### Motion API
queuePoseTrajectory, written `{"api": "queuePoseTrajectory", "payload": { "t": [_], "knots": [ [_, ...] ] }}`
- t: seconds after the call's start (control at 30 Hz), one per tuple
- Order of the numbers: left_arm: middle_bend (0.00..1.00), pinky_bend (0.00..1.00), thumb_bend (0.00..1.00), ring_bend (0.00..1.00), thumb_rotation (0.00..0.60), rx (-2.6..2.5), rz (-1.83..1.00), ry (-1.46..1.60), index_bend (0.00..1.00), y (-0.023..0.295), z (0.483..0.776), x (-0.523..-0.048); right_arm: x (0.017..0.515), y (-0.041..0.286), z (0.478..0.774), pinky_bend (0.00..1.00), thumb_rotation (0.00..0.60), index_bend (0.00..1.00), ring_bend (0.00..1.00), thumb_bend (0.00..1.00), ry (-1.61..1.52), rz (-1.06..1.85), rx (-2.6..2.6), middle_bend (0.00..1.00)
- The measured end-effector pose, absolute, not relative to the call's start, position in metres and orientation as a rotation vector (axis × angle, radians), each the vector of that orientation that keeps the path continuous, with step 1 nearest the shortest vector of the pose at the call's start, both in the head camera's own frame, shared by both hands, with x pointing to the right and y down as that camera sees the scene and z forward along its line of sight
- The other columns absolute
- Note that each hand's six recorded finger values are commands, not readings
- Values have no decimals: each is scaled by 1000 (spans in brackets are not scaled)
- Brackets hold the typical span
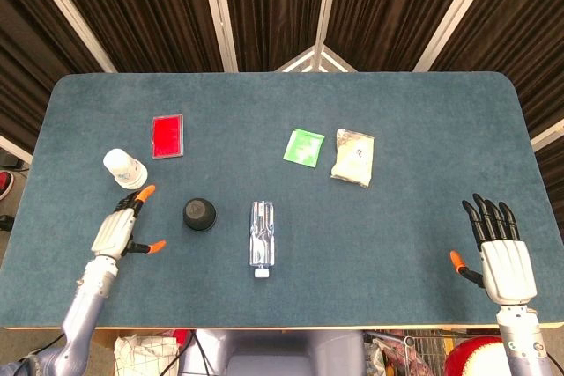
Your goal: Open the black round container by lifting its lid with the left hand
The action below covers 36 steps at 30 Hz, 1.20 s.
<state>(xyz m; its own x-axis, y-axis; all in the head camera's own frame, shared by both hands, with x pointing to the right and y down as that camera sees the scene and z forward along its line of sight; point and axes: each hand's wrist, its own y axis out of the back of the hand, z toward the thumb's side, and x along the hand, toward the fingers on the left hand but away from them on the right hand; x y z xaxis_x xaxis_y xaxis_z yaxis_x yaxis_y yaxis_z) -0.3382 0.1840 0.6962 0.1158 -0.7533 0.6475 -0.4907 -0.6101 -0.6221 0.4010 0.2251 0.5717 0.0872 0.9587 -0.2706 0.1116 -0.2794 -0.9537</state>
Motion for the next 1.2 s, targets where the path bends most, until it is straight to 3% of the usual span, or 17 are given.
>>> {"api": "queuePoseTrajectory", "payload": {
  "t": [0.63,1.2],
  "knots": [
    [116,0,130,0,600,-2303,-1452,1243,69,180,737,-298,400,230,575,11,600,68,68,289,-1092,1311,-1560,24],
    [189,0,154,0,600,-2317,-1383,1177,69,174,737,-264,400,221,580,11,600,68,68,288,-1095,1320,-1561,24]
  ]
}}
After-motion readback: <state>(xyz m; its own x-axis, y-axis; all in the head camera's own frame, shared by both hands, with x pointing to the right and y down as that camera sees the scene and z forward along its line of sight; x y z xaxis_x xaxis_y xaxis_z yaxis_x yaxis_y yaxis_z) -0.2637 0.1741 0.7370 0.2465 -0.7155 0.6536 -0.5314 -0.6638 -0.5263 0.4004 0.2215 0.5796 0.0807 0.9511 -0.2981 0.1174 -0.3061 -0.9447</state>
